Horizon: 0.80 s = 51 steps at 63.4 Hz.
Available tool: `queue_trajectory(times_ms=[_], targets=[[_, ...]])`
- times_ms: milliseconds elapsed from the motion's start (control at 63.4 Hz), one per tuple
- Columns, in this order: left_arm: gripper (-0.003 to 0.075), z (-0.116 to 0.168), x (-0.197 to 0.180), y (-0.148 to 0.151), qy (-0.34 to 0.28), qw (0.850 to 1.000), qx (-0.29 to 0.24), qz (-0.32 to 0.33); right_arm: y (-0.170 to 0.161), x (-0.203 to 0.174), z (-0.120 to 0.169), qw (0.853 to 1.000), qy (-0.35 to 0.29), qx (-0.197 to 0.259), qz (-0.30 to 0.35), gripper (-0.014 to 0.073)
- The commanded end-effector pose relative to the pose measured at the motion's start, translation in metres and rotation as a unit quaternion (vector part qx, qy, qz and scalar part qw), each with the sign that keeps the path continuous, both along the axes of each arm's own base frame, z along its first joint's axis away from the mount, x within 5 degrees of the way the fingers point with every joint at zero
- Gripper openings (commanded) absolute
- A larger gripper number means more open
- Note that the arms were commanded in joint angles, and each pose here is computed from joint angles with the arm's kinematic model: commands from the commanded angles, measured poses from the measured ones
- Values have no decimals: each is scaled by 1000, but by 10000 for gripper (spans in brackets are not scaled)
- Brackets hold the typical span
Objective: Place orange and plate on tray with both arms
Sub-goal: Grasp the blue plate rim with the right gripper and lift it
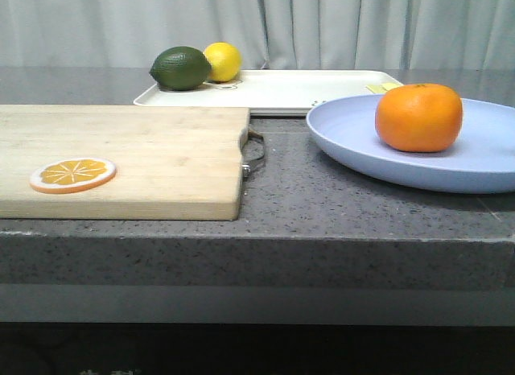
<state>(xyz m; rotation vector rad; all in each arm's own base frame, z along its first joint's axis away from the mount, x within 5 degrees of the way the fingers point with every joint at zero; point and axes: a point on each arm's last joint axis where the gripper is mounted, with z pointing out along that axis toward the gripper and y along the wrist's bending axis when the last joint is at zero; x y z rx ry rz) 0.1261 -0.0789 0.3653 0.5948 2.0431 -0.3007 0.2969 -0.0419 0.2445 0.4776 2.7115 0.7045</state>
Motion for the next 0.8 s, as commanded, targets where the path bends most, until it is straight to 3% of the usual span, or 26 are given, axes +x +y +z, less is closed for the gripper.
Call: queue_trajectory(times_ms=[0, 221, 599, 788], targets=[[654, 16, 2, -1, -46, 998, -30, 2, 2, 2, 20, 999, -41, 8, -5, 69], [654, 16, 2, -1, -46, 998, -30, 2, 2, 2, 20, 999, -42, 11, -6, -71], [654, 16, 2, -1, -46, 998, -30, 2, 8, 1, 24, 998, -34, 57, -5, -68], [654, 17, 2, -1, -53, 998, -35, 1, 18, 2, 46, 994, -45, 101, 15, -68]])
